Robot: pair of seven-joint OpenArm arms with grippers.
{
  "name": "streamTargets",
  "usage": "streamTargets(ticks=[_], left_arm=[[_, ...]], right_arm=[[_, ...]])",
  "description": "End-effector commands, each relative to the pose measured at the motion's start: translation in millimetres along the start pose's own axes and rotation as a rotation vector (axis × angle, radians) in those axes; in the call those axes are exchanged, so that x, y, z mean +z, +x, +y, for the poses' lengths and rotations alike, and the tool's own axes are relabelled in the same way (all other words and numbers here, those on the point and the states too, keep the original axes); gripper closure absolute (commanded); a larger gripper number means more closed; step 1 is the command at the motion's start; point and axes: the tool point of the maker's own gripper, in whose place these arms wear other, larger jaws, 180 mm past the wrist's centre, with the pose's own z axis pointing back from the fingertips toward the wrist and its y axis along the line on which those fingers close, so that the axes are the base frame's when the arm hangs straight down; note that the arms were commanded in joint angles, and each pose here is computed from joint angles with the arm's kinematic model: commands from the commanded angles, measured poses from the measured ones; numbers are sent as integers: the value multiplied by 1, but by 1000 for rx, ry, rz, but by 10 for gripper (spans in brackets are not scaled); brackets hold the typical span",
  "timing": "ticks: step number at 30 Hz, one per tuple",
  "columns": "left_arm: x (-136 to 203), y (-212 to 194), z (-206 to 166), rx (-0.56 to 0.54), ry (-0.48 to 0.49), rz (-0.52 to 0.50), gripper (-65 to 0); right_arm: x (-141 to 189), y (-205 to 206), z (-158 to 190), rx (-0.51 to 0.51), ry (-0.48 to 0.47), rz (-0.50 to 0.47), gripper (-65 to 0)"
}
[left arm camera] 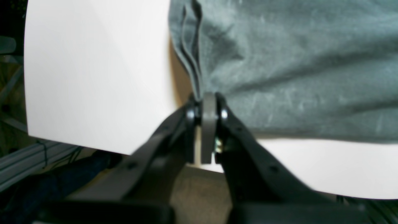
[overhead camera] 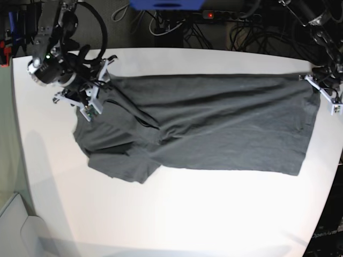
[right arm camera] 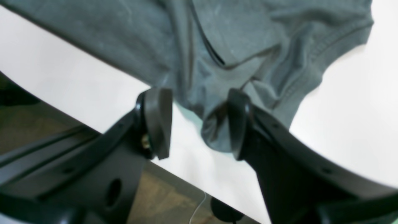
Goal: Layout the t-shirt on the table in an organized manner, then fold the t-shirt properly
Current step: 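Regrasp the shirt corner with the right gripper and pull it taut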
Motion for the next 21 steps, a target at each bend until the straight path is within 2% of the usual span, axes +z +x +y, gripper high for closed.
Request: streamTargets(ticks=[1,10,16,19,21], left_arm=[[6,14,8,-7,20,-43,-6],[7,14,9,-8,23,-45,-6],[7,13,8,-10,23,-43,-6],[7,12,8,-11,23,-40,-6],[7,12,8,-11,23,-40,-6]], right_arm=[[2,8,-4,3,-8,-30,-302],[-4,1,-10,-7,-6,-8,-301],[-12,-1,-7,-25,19,-49,-290],[-12,-4,-5,-22,25,-45,-215],[-12,-4,-5,-23,25,-43,-130]])
